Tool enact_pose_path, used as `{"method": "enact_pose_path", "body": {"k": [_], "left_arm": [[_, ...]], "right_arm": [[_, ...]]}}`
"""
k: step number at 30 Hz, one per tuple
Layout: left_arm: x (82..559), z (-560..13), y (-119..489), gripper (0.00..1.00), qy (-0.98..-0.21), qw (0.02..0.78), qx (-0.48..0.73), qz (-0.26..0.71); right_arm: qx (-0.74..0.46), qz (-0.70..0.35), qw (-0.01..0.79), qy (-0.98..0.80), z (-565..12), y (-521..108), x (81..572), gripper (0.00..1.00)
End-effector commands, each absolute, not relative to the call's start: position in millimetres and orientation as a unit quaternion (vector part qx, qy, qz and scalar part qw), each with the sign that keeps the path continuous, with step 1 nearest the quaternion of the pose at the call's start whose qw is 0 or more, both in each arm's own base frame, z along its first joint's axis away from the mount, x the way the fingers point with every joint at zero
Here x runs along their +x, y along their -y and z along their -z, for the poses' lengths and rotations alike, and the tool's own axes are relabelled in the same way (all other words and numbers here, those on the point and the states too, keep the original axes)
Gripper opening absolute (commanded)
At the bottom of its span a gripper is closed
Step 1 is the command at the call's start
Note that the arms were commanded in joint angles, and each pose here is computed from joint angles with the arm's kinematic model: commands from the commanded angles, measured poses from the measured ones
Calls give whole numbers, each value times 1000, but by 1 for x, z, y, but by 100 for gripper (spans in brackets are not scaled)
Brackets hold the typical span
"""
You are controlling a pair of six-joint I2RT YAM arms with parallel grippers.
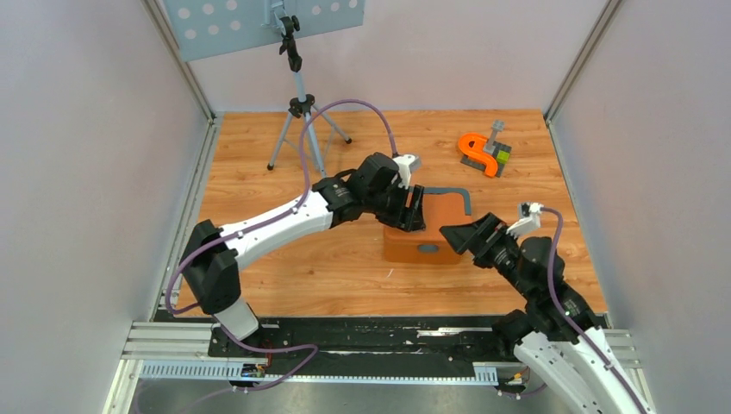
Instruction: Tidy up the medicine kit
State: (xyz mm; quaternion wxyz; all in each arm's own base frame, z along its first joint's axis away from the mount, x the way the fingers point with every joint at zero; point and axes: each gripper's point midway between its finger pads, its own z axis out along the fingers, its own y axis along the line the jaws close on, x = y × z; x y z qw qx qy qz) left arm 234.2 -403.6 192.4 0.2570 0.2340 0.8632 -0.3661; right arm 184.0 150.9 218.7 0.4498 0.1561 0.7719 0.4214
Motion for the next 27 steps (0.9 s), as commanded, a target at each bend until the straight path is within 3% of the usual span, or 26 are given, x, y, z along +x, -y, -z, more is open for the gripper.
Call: {"method": "enact_pose_path", "body": {"k": [1,6,12,20,27], "left_arm": [[237,-215,352,76,-884,298,227,278],[243,-238,311,94,-886,334,202,251],[253,-264,230,100,-887,395,139,194],[246,-260,147,100,-891,432,56,129],[234,-215,130,100,-906,407,44,104]], "right_arm": [[161,-269,517,-796,-248,-104,205,100],[177,-116,548,-810,-291,-63,230,100],[212,-3,559,-801,-313,-25,255,100],[257,-36,481,-838,-280,4,281,100],[265,-43,456,-848,-263,3,287,100]]}}
